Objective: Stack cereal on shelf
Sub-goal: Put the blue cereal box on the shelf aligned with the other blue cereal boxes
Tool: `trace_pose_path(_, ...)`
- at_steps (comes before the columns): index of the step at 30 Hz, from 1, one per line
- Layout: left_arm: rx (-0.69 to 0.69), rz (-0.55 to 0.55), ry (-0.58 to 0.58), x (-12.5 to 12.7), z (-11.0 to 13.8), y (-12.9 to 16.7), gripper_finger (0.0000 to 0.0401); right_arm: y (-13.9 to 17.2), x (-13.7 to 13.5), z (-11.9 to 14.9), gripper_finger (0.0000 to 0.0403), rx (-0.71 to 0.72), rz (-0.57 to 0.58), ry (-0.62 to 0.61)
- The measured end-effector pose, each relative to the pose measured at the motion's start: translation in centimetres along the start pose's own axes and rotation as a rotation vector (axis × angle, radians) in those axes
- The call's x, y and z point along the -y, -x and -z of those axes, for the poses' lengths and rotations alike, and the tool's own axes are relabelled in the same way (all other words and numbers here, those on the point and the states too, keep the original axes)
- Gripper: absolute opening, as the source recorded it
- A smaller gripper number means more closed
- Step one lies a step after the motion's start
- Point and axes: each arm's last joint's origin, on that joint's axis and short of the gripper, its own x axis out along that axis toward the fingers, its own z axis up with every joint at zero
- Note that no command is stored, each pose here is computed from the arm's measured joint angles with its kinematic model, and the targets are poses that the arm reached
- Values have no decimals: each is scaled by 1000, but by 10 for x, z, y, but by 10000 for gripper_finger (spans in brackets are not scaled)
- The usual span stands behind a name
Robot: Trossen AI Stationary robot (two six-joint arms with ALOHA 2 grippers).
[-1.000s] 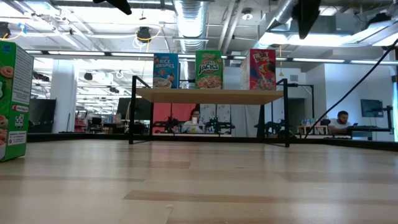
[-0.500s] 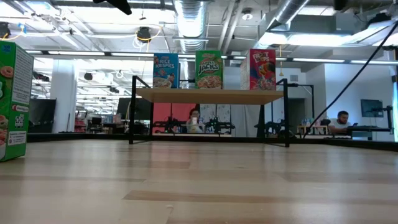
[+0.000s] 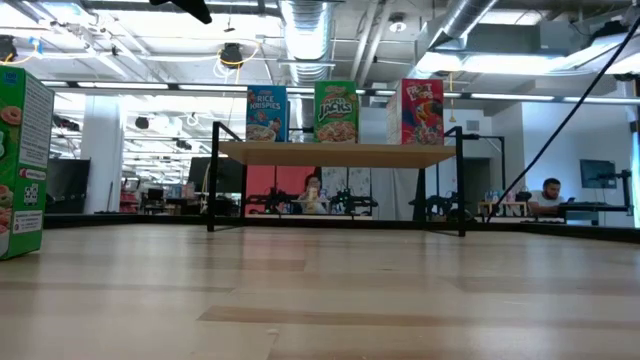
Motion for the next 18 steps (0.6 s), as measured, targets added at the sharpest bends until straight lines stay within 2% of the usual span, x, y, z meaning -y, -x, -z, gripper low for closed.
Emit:
trace_pose_path(14,0,0,0,0,0,0,234,7,-16,31,368,16,-34,-153)
trace_pose_path(18,-4,6,0,0,0,0,234,-1,-28,39,368,3,-15,-133)
